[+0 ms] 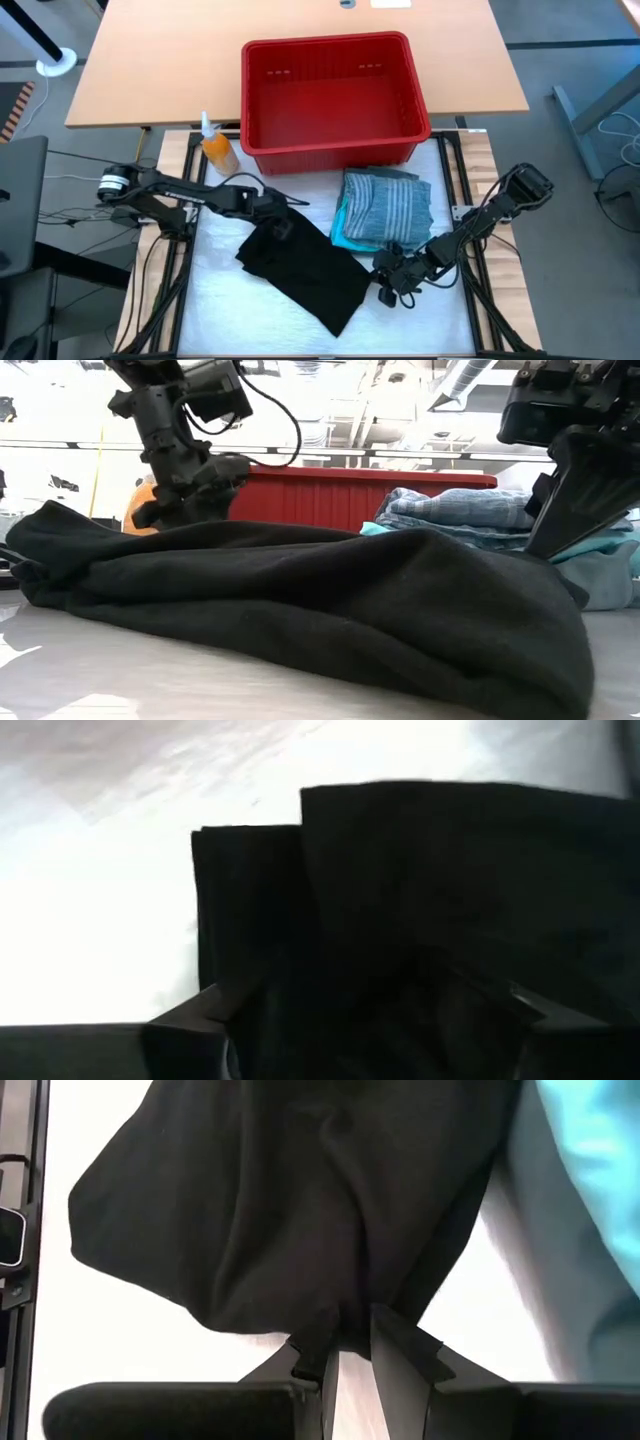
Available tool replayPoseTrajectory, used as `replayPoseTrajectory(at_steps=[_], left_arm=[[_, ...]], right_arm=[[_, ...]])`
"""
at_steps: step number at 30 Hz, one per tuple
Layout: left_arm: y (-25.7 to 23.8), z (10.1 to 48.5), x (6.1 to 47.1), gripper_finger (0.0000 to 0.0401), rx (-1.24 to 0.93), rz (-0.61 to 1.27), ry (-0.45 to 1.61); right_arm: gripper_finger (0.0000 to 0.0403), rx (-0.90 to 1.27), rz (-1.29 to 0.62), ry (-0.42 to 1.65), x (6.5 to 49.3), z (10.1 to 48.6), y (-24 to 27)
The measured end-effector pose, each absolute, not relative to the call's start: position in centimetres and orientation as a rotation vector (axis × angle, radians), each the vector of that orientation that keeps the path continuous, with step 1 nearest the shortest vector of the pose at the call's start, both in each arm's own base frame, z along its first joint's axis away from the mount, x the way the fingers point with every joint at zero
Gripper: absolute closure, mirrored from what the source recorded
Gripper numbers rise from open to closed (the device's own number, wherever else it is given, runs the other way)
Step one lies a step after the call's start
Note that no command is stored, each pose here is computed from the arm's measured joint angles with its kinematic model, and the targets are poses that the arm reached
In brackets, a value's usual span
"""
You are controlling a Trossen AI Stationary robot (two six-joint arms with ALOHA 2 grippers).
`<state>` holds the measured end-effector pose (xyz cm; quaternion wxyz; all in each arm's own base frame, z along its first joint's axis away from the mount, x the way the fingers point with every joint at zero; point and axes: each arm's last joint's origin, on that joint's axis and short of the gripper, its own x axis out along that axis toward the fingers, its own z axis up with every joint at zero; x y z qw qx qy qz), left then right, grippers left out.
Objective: Fold Laundry from Bin
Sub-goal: Fold the black shirt
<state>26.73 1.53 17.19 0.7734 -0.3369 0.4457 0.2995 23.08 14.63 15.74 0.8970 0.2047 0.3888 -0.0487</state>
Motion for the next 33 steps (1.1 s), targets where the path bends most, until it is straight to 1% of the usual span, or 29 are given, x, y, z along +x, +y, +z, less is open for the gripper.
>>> replayPoseTrajectory(at_steps=[5, 8, 10, 15, 16, 23, 27, 30, 33], left_arm=[[1.5, 16.2, 27.3, 0.0185, -0.723, 0.627, 0.987], [1.4, 15.7, 27.9, 0.0205, -0.725, 0.584, 0.982], [1.4, 15.8, 28.1, 0.0240, -0.728, 0.576, 0.966], [1.5, 16.5, 28.0, 0.0374, -0.686, 0.556, 0.938], [1.5, 16.6, 27.9, 0.0386, -0.679, 0.558, 0.934], [2.8, 16.6, 27.1, 0.0398, -0.637, 0.615, 0.986], [3.4, 16.7, 27.0, 0.0399, -0.623, 0.657, 0.965], [3.6, 17.1, 27.2, 0.0400, -0.637, 0.620, 0.936], [3.6, 17.3, 27.1, 0.0400, -0.633, 0.562, 0.956]], right_arm=[[0.0317, 0.422, -0.101, 0.807, 23.1, 15.7, 14.6], [0.0317, 0.421, -0.102, 0.806, 23.1, 15.7, 14.6], [0.0317, 0.419, -0.100, 0.806, 23.1, 15.7, 14.6], [0.0317, 0.418, -0.100, 0.806, 23.1, 15.7, 14.6], [0.0317, 0.418, -0.099, 0.806, 23.1, 15.7, 14.6], [0.0317, 0.417, -0.099, 0.807, 23.1, 15.7, 14.6], [0.0317, 0.416, -0.097, 0.807, 23.1, 15.7, 14.7], [0.0317, 0.422, -0.090, 0.812, 23.0, 15.7, 14.7], [0.0317, 0.448, -0.076, 0.782, 23.3, 16.0, 14.8]])
